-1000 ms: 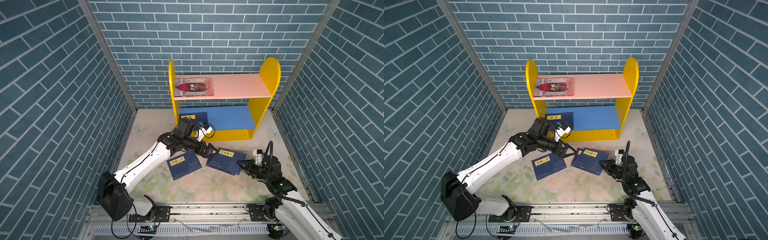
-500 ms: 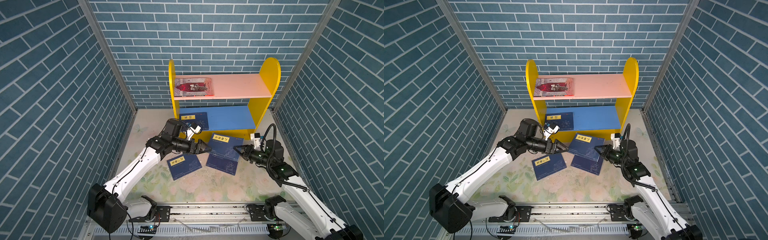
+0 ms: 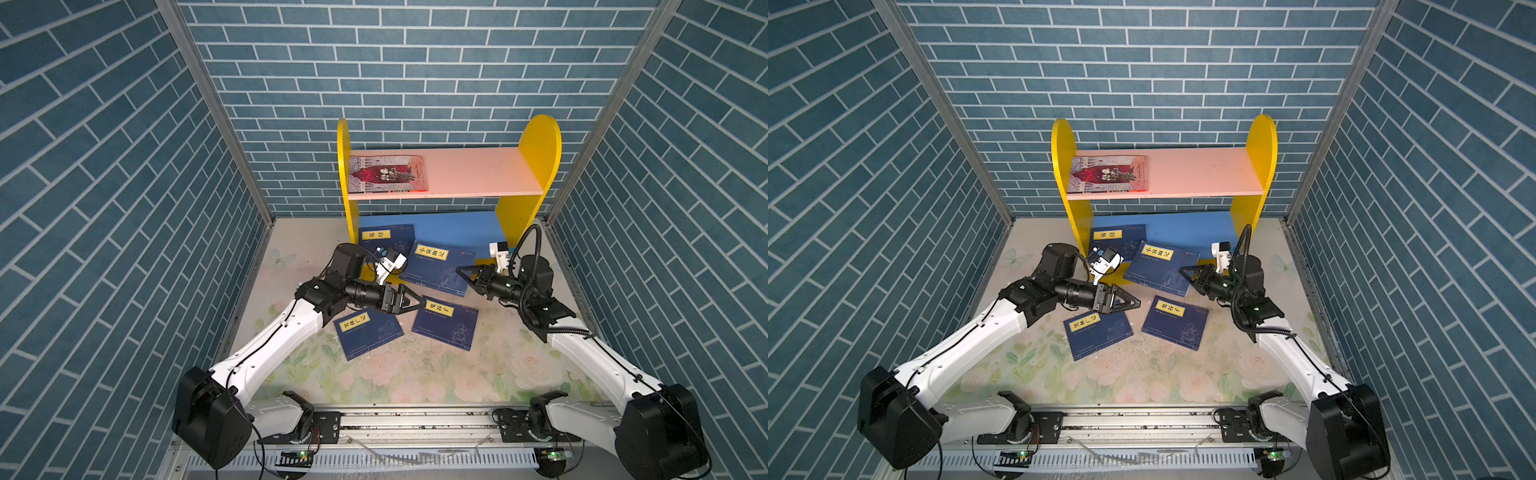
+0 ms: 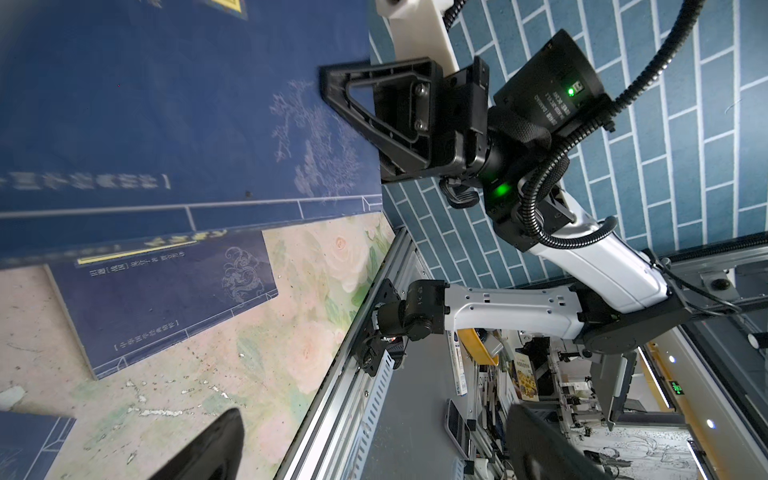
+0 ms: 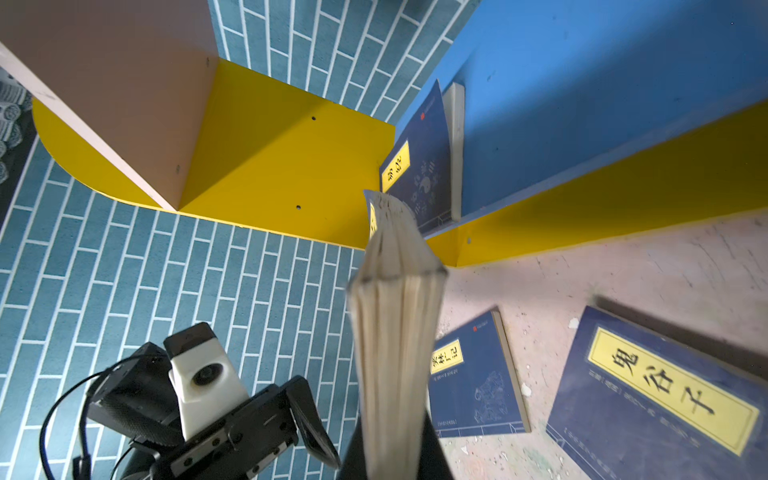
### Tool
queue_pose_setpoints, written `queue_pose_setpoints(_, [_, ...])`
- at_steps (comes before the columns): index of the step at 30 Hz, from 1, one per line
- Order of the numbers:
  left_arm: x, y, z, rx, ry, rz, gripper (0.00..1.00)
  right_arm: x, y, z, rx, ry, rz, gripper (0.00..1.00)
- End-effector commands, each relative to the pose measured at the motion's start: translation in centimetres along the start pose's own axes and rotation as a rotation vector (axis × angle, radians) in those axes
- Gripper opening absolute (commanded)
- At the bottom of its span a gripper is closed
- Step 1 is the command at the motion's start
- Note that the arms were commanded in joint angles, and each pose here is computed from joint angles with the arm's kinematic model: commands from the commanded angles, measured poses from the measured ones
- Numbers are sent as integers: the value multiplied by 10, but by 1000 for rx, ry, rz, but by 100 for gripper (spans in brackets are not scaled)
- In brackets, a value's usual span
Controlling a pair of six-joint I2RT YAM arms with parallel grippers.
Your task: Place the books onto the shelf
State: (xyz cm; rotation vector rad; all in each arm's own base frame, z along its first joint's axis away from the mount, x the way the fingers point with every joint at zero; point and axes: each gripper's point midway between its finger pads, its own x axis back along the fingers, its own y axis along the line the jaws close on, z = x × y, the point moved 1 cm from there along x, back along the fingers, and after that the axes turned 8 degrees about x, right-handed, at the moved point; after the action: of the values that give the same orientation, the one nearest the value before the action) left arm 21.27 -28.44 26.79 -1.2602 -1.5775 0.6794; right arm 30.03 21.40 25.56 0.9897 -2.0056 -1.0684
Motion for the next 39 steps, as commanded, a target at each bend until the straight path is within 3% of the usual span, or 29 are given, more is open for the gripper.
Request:
queue_pose_setpoints(1, [-7,9,-5,-24,-52,-13,100,-2,39,-21,47,-49,-133,0])
queue_pose_setpoints(9, [-11,10,-40,-31,-182,-51,100,-18,49,-19,44,-27,-146,0])
queue_pose_setpoints(15, [-6,18,-45,10,-228,-100,98,-27,58,-11,41,-21,-165,0])
queue_pose_setpoints(19, [3,23,-49,65,-268,-123,92,-29,57,-7,36,-23,-162,0])
queue_pose_setpoints(22, [7,23,-54,106,-295,-105,78,-30,57,-3,30,-26,-166,0])
queue_pose_setpoints(27, [9,19,-60,168,-320,-56,70,-31,56,0,9,-38,-186,0])
queue_pose_setpoints(32, [16,22,-71,232,-372,-7,77,-33,57,1,-11,-46,-207,0])
queue_pose_setpoints(39, [17,23,-77,248,-393,20,71,-33,61,3,-34,-55,-224,0])
